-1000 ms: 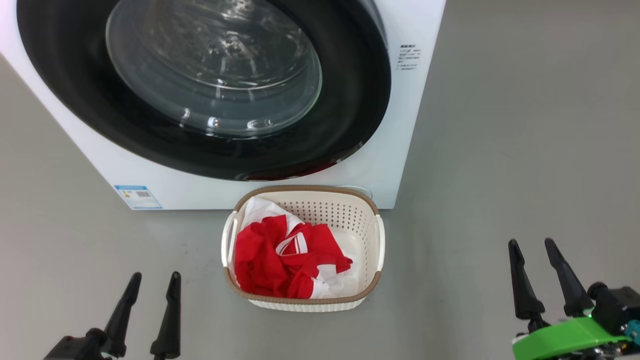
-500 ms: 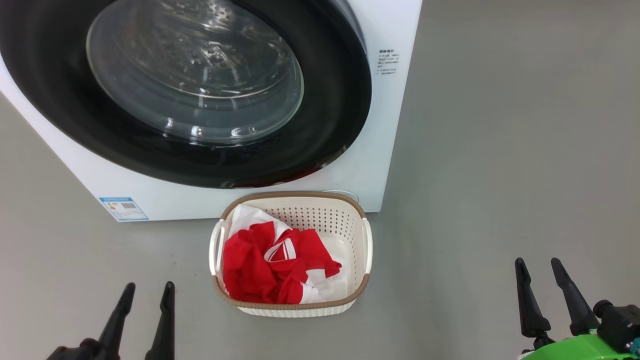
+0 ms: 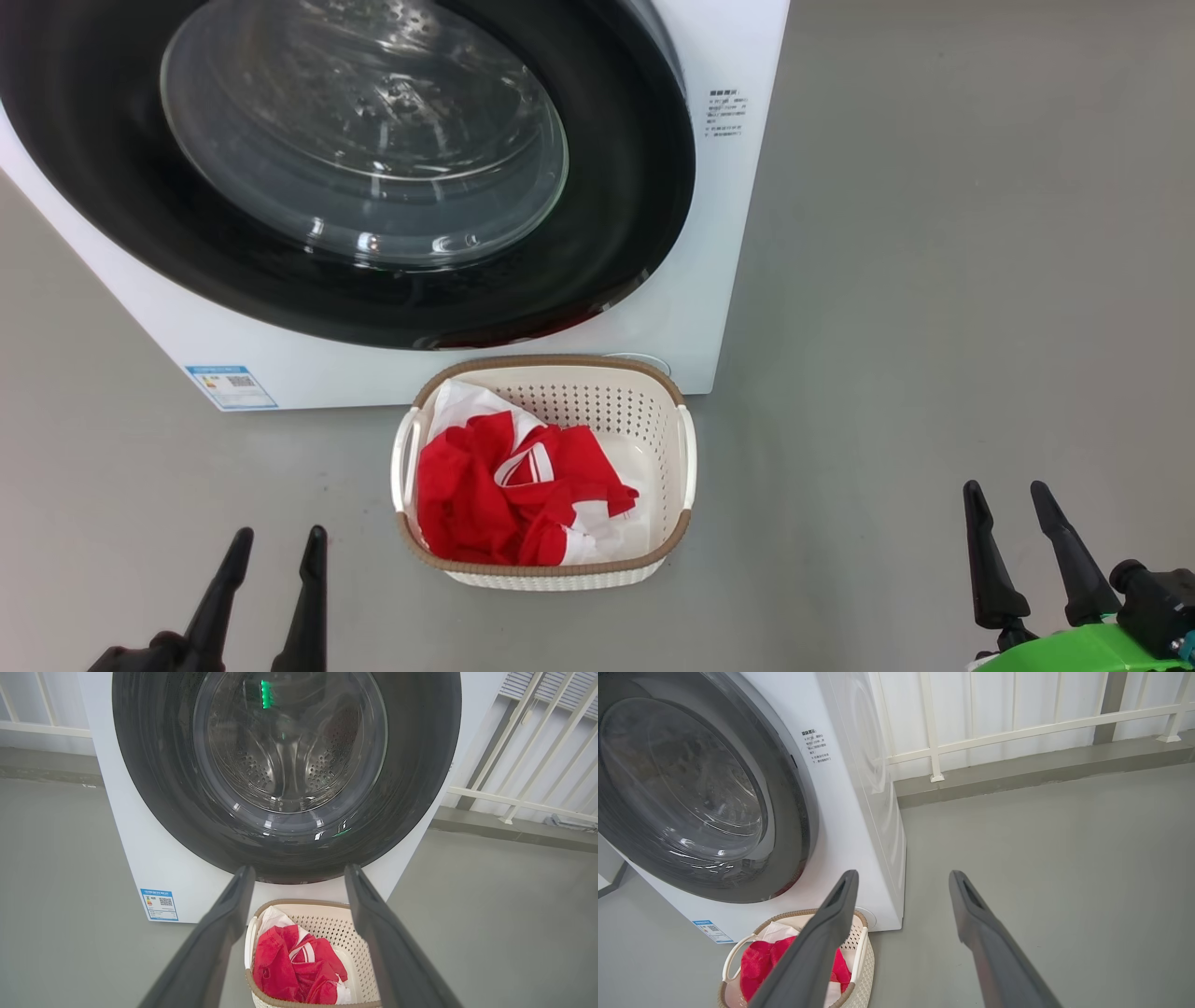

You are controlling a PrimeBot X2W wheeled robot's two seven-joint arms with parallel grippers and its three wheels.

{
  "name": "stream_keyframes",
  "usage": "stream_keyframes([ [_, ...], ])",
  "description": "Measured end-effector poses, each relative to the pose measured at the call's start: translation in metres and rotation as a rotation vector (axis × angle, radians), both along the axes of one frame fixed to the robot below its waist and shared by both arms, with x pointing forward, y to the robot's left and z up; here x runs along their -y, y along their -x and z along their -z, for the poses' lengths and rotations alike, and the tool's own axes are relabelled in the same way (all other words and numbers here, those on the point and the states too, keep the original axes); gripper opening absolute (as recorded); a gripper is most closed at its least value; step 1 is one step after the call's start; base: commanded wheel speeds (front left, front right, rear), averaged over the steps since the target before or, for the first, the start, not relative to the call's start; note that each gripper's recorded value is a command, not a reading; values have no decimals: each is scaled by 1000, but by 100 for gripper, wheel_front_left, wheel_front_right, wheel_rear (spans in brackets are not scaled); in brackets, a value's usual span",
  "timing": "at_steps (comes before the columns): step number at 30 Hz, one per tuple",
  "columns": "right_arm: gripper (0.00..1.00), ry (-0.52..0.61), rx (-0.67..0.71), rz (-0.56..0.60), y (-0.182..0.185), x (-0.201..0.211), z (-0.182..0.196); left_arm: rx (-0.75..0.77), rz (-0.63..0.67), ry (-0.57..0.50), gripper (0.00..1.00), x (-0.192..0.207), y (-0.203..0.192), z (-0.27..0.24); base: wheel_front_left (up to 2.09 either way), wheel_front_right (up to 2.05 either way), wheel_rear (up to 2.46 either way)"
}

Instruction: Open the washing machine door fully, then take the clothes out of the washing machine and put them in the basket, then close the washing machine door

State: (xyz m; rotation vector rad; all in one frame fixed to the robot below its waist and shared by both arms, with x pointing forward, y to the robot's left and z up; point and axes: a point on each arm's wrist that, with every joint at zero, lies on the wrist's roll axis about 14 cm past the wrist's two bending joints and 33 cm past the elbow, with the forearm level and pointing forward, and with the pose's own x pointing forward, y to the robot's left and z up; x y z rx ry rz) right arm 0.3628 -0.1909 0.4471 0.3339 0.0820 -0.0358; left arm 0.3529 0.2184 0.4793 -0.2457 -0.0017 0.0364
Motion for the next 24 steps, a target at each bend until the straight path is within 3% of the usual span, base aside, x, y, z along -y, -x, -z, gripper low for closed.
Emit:
stream_keyframes([
  [14, 100, 0, 1, 1, 0, 0, 0, 0, 2, 4, 100, 1, 0, 0, 0, 0, 0],
  [15, 0, -1, -2, 2, 1, 0, 1, -5, 1, 7, 0, 1, 0, 2, 0, 0, 0],
  [24, 0, -46, -67, 15, 9, -3, 19, -70, -4, 73, 0, 10, 5, 22, 0, 0, 0],
])
